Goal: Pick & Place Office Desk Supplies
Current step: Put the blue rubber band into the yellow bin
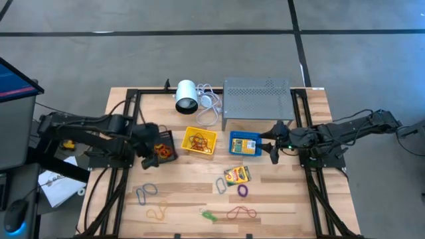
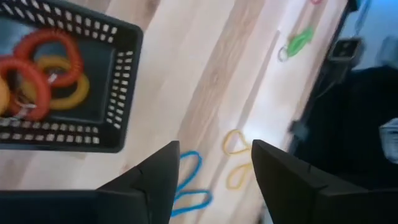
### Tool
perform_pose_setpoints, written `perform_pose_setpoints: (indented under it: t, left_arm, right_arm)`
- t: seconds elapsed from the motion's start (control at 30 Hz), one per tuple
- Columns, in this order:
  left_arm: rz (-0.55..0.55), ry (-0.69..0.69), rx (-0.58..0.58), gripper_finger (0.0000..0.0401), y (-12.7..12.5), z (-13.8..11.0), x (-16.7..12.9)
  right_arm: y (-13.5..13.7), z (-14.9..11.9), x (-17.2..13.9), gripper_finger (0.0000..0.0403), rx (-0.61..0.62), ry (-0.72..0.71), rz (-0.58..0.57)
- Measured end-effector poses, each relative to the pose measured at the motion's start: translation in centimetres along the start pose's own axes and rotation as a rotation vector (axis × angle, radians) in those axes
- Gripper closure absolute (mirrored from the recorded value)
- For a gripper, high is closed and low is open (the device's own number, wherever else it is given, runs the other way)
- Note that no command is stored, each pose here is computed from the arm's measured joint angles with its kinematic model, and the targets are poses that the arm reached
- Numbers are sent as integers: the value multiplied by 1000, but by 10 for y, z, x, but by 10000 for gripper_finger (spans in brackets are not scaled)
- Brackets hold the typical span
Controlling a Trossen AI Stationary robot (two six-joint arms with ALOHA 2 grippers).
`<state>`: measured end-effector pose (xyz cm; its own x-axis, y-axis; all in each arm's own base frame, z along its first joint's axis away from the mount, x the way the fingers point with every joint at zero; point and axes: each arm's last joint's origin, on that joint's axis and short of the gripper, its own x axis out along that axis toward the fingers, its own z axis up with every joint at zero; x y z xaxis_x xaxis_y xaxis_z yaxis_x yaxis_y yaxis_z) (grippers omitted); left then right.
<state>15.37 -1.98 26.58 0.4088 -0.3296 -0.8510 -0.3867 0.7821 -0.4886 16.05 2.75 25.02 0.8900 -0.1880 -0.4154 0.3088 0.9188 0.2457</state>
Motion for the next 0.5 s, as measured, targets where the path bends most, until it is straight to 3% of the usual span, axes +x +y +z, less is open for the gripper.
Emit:
perform_pose_setpoints:
  t: [0.17,0.5]
  left_arm:
    - [68,-11,158,223,-20,-12,13]
    - [168,128,483,257,-55,-42,59]
  right_arm:
    - [1,2,0,186,8,-15,7]
    - [1,2,0,186,39,-24,0]
